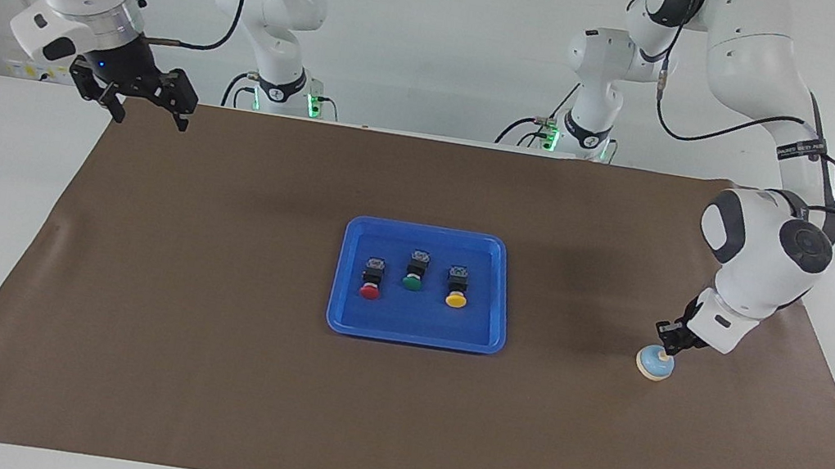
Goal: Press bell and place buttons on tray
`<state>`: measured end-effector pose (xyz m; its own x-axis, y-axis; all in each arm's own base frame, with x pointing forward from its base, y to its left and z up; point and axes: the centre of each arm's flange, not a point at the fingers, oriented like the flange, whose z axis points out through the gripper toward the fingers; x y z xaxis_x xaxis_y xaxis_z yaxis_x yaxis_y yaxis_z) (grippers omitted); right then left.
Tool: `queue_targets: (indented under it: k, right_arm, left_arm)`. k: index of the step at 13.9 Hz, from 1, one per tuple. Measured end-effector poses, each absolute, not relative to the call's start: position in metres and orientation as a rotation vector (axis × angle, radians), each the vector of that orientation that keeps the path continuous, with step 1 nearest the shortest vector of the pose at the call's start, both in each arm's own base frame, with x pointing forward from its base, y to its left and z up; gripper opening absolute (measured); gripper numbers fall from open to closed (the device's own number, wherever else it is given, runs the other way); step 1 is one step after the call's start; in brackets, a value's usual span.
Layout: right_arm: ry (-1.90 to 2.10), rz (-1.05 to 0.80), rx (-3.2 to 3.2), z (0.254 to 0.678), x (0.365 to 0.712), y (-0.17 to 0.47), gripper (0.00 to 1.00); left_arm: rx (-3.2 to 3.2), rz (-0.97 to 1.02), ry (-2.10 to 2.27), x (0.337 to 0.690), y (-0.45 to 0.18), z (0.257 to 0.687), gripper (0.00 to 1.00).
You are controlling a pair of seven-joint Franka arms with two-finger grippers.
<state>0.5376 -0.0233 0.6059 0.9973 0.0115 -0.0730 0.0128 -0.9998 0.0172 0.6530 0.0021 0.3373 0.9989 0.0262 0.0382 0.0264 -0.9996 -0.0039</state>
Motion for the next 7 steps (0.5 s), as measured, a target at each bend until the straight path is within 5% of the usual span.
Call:
queue_targets:
  k: [7]
  right_arm:
    - [0.017, -0.111, 3.122, 0.607, 0.537, -0.024, 1.0]
  left_arm:
    - [-3.137, -0.038, -0.041, 0.648, 0.002, 0.35, 0.01]
